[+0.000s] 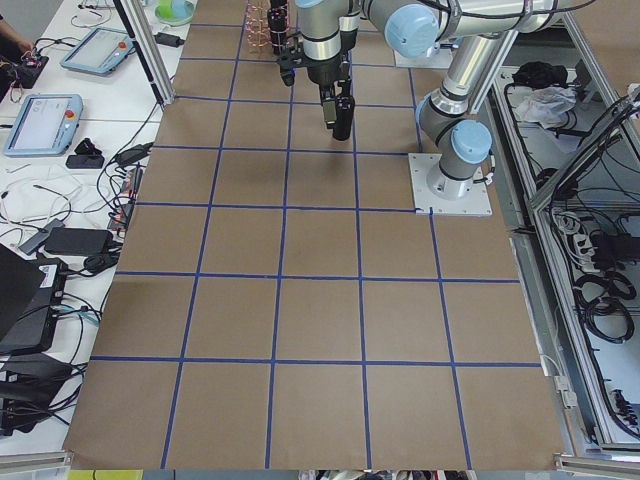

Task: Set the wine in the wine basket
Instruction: 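Close the right gripper on the bottle's upper end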

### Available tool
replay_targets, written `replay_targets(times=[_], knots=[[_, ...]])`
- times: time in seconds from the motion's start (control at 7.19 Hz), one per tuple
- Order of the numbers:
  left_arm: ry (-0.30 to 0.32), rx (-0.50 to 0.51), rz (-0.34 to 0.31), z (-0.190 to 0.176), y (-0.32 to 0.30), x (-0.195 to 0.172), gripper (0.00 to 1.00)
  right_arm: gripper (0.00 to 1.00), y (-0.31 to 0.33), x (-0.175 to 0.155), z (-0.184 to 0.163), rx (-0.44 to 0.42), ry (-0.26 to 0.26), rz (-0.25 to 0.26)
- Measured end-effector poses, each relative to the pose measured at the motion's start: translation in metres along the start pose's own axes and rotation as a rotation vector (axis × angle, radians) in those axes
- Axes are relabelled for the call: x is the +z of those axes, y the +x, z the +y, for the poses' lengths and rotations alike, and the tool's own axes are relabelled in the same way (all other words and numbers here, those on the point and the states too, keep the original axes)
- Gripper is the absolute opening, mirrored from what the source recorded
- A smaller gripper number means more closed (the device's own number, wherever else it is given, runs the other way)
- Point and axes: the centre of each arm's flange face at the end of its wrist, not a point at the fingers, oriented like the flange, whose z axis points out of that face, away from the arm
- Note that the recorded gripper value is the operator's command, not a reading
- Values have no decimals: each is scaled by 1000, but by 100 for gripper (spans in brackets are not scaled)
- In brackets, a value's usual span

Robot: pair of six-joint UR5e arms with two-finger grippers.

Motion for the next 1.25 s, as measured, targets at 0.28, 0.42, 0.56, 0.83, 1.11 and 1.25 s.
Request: replay_targets(times=[0.28, 0.42, 0.56, 0.83, 1.11, 1.25], knots=[[0, 5, 1, 0, 0, 0, 100, 83, -2, 2, 1, -1, -10, -10], [-1, 6, 1, 0, 1, 0, 100, 83, -3, 4, 1, -1, -17, -15], [-1, 6, 1, 0, 1, 0, 100, 67, -4, 8, 0, -1, -25, -14], [-1, 7, 2, 0, 1, 0, 100, 57, -6, 14, -1, -2, -38, -15], [-2, 8, 1, 0, 1, 0, 100, 50, -8, 14, 0, 0, -53, -36], [-1, 8, 2, 0, 1, 0, 100, 51, -8, 14, 0, 0, -57, -41]])
